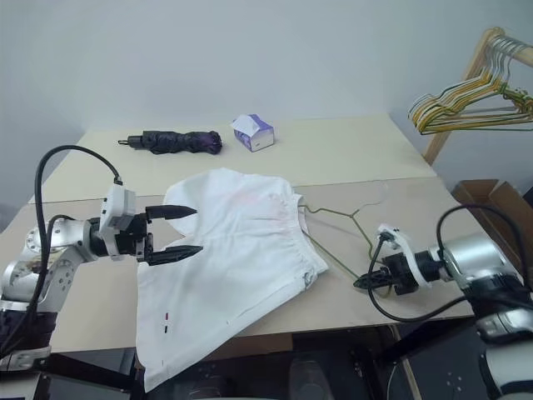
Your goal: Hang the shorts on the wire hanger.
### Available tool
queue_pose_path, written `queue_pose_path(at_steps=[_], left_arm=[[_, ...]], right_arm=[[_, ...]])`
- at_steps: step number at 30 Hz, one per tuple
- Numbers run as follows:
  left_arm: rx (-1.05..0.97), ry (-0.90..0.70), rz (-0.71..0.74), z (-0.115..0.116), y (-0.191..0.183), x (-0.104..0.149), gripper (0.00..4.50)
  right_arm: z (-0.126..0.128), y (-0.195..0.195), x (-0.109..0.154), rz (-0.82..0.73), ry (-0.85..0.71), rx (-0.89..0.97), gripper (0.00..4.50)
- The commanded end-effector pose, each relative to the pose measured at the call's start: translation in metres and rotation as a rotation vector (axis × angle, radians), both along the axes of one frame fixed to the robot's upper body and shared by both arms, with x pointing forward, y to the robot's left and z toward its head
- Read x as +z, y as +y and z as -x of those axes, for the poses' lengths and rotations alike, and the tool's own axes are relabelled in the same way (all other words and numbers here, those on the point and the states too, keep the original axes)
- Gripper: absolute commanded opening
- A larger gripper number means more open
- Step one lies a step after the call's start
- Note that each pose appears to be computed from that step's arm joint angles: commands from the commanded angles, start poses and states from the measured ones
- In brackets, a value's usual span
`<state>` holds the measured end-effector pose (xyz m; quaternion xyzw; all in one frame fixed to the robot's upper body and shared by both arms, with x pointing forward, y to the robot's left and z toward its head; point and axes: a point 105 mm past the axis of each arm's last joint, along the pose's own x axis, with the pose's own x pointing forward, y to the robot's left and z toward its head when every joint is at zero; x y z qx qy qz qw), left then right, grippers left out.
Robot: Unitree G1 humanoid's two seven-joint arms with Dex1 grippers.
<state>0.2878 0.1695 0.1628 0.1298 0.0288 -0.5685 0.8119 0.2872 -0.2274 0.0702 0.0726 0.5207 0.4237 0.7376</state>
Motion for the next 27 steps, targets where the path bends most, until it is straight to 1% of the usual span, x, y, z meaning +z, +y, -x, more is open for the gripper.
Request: queue_pose_path(at_steps=[1, 6, 12, 15, 17, 19, 20, 21, 23, 24, 26, 27], left_arm=[[-0.007, -0.053, -0.017, -0.001, 0.000, 0.010, 4.49], [0.001, -0.064, -0.026, 0.002, 0.002, 0.010, 4.49], [0.008, -0.068, -0.032, 0.004, 0.003, 0.010, 4.49], [0.006, -0.068, -0.036, 0.003, 0.003, 0.009, 4.49], [0.006, -0.070, -0.039, 0.002, 0.003, 0.009, 4.49], [0.005, -0.070, -0.040, 0.001, 0.003, 0.009, 4.49], [0.004, -0.073, -0.045, 0.000, 0.003, 0.009, 4.49], [0.002, -0.080, -0.053, -0.002, 0.003, 0.009, 4.49], [-0.002, -0.095, -0.065, -0.008, 0.004, 0.011, 4.49], [-0.002, -0.109, -0.071, -0.011, 0.005, 0.013, 4.49], [0.007, -0.145, -0.082, -0.021, 0.007, 0.020, 4.49], [0.012, -0.166, -0.087, -0.027, 0.008, 0.025, 4.49]], right_arm=[[-0.017, 0.007, 0.008, -0.022, -0.039, 0.016, 0.00], [-0.041, 0.011, 0.007, -0.026, -0.062, -0.043, 0.00], [-0.053, 0.012, 0.012, -0.045, -0.093, -0.070, 0.00], [-0.059, 0.008, 0.020, -0.011, -0.178, -0.059, 0.00], [-0.065, 0.006, 0.033, 0.029, -0.298, -0.021, 0.00], [-0.067, 0.006, 0.041, 0.076, -0.403, 0.021, 0.00], [-0.067, 0.005, 0.045, 0.135, -0.480, 0.071, 0.00], [-0.068, 0.008, 0.055, 0.210, -0.612, 0.149, 0.00], [-0.066, 0.019, 0.075, 0.316, -0.805, 0.255, 0.00], [-0.066, 0.026, 0.086, 0.334, -0.884, 0.286, 0.00], [-0.061, 0.041, 0.101, 0.348, -0.978, 0.332, 0.00], [-0.057, 0.047, 0.105, 0.364, -1.020, 0.370, 0.00]])
